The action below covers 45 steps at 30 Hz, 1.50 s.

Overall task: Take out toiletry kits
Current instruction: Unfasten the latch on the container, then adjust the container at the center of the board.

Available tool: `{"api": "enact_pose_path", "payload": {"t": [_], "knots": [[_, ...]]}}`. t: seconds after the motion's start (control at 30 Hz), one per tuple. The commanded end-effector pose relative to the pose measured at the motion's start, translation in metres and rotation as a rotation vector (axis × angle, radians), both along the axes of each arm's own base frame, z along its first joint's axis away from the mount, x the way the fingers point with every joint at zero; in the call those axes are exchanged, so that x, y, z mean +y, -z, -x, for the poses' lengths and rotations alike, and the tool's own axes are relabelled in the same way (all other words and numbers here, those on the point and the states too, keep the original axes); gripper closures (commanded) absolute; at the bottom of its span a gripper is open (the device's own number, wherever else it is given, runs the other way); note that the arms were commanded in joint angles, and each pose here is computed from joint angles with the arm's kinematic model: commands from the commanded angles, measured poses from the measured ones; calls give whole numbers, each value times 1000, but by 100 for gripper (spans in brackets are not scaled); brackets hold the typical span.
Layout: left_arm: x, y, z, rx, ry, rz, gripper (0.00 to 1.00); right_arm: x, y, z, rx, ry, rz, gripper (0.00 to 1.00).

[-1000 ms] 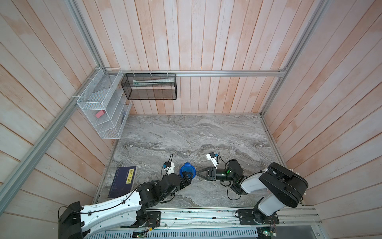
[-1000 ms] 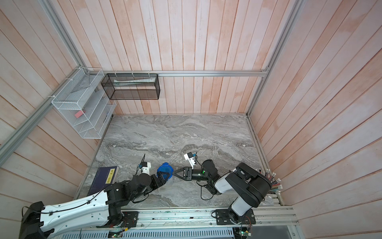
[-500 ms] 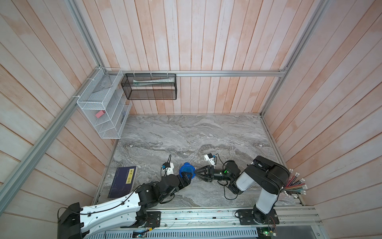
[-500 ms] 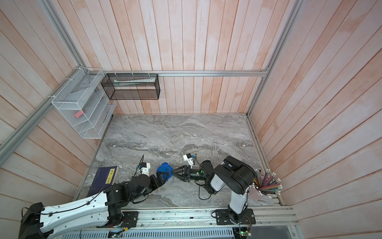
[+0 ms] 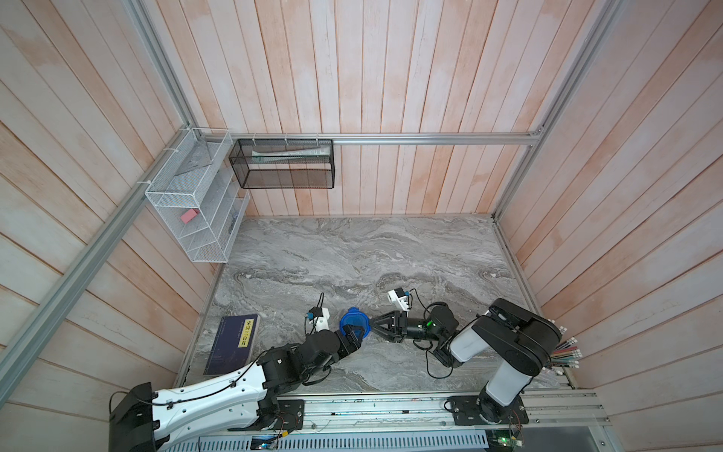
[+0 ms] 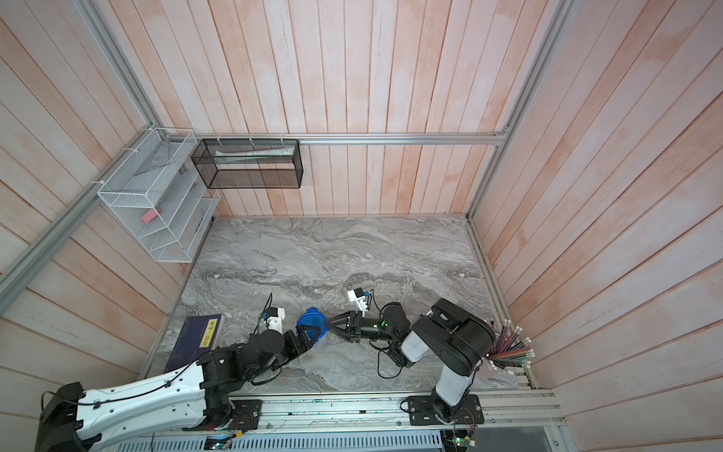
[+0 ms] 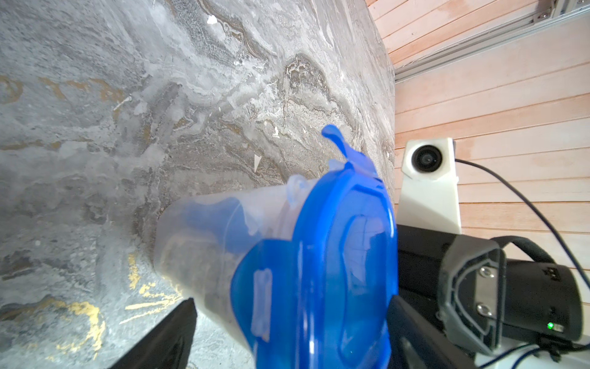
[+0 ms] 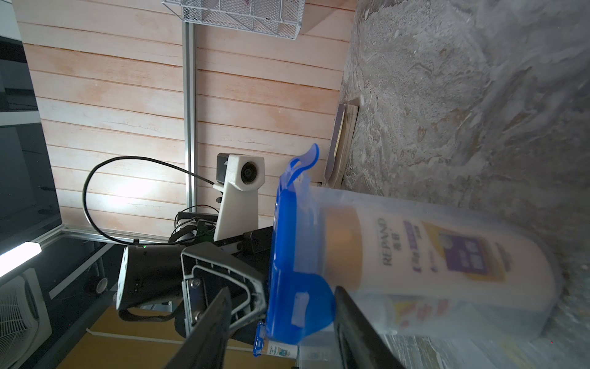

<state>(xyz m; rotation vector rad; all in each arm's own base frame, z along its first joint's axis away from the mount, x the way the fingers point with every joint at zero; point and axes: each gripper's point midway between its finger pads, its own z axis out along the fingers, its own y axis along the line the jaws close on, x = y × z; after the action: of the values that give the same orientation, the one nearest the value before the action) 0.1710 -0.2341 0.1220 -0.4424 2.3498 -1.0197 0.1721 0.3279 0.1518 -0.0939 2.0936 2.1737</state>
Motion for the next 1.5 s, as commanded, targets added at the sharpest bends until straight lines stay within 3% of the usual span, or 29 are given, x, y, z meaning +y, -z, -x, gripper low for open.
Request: {"api": "enact_pose_path", "payload": {"t": [0.0, 0.53, 0.8, 0.93, 1.03, 1.1, 1.17, 1.27, 1.47], "knots": [[44, 70, 22, 139, 2, -278, 6, -14, -63, 8, -206, 10, -201, 49], [45, 71, 17, 144, -1, -297, 7, -26, -66, 6, -202, 20, -200, 54], [43, 51, 11, 111, -4, -292, 6, -31, -72, 6, -242, 31, -158, 53], [38, 13, -2, 28, -6, -282, 2, -26, -52, -5, -334, 74, 43, 54], [35, -32, -15, -74, -6, -294, 0, -26, -25, -17, -483, 172, 403, 55], [32, -64, -24, -147, -11, -285, 0, -34, -16, -20, -542, 219, 548, 58], [30, -89, -31, -207, -15, -277, 0, -39, -9, -16, -524, 224, 565, 69], [35, -115, -39, -274, -36, -281, 0, -40, 8, -10, -527, 241, 641, 98], [70, -118, -59, -284, -139, -341, 0, -18, 51, 15, -690, 183, 881, 100]]}}
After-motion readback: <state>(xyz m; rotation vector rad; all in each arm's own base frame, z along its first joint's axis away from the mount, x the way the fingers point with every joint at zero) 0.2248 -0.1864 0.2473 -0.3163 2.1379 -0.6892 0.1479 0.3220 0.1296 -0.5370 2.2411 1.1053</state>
